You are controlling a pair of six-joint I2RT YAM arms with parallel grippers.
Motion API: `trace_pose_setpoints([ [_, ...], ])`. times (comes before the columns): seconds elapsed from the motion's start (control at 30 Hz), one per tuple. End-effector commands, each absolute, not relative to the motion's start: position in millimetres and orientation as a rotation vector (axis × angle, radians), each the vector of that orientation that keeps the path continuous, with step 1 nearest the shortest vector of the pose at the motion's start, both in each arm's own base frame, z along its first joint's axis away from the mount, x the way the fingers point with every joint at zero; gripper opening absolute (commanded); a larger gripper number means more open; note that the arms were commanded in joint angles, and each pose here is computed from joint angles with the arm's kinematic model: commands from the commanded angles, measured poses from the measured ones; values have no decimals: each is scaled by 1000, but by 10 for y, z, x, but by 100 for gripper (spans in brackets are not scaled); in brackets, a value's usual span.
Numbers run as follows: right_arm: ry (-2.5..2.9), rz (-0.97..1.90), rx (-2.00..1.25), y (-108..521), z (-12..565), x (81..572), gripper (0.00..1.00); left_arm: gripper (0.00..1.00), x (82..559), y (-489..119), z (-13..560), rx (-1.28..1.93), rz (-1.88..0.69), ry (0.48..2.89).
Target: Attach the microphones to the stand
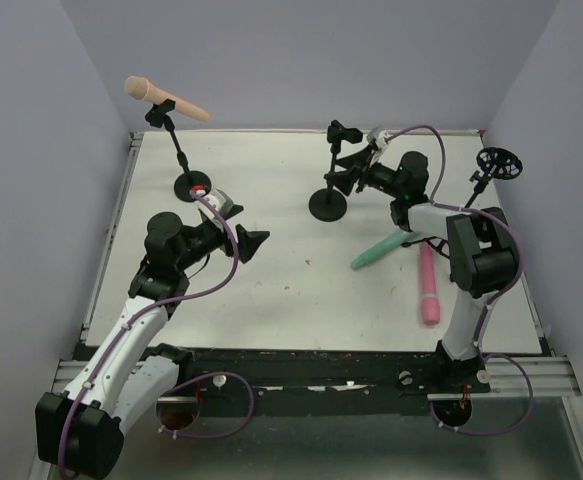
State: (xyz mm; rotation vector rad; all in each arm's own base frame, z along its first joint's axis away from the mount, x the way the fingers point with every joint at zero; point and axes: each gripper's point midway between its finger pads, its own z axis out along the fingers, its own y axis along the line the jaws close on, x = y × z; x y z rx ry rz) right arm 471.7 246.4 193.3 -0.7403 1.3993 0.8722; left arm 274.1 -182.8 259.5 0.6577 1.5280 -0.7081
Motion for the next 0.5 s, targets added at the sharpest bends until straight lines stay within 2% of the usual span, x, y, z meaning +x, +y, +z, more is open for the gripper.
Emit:
trace_pose_setpoints([
  [0.0,1302,926,-750,2559,2192,4716,67,98,2690,-1867,2657,699,-713,1488],
  [0.1,1313,939,-742,2584,2200,4796,67,98,2684,-1878,2648,702,-720,1491],
  [0.2,1325,962,-753,2628,2155,4847,61,98,2671,-1883,2651,707,-720,1487],
  [0.37,1310,986,-802,2663,2160,4760,30,98,2658,-1884,2663,713,-714,1479],
  [0.47,1240,1020,-879,2697,2234,4524,17,98,2651,-1888,2674,719,-715,1473],
])
